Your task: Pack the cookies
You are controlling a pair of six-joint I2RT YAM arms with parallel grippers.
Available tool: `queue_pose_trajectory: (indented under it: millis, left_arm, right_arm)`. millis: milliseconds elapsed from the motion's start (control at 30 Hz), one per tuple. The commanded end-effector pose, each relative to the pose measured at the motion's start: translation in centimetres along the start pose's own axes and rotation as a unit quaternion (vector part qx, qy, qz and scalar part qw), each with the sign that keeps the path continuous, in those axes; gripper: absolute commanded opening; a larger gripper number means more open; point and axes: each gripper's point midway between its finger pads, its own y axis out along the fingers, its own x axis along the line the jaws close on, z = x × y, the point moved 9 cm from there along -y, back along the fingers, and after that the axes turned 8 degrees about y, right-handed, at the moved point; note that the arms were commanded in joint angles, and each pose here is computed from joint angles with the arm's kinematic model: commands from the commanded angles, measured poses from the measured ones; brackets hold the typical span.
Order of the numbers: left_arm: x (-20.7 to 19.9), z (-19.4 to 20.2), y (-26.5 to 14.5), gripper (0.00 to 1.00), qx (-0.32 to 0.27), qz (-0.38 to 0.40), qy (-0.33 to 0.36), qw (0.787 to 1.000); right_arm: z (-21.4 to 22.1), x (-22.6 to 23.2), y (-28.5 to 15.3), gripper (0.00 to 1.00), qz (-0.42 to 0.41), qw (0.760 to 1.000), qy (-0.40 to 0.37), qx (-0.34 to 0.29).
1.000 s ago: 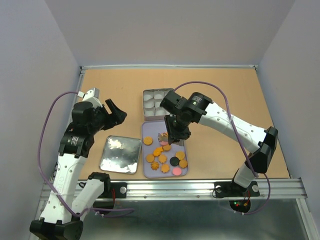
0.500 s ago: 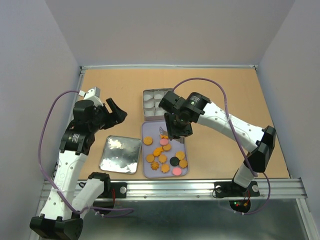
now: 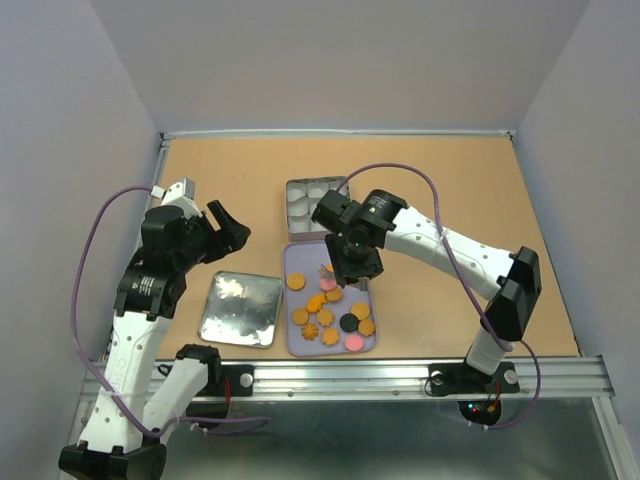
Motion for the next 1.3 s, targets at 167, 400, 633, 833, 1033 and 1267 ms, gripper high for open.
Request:
queue_pose_trajectory:
  millis: [167,400,633,833,1033,1267]
  left_arm:
    - [-0.2,-0.2,-1.1,0.81,-0.024,-0.002,0.001,1.000]
    - [0.1,0.1,-1.0,0.81,-0.025,-0.004,0.001,1.000]
    - [0.2,0.3,-0.6,0.81,-0.025,-0.005,0.003,1.000]
    - [0.4,0.4,-0.3,0.81,-0.023,-0.005,0.006,1.000]
    - [0.3,0.5,0.1,0.81,-0.022,-0.001,0.005,1.000]
    - [0.4,0.6,0.3,0.81,-0.020,0.002,0.004,1.000]
  right_arm:
    - [-0.3,1.0,1.3,0.57,-0.009,1.000,-0.024,0.007]
    - [-0.5,1.3,2.2,0.57,0.001,0.999,-0.032,0.016]
    - [-0.7,1.7,2.7,0.56,0.007,0.999,-0.035,0.023]
    - [-0.6,1.8,2.4,0.52,0.003,0.999,-0.032,0.032]
    - [0.5,1.8,2.0,0.49,-0.003,0.998,-0.027,0.051]
    - [1.3,1.2,1.6,0.45,0.008,0.998,-0.023,0.050]
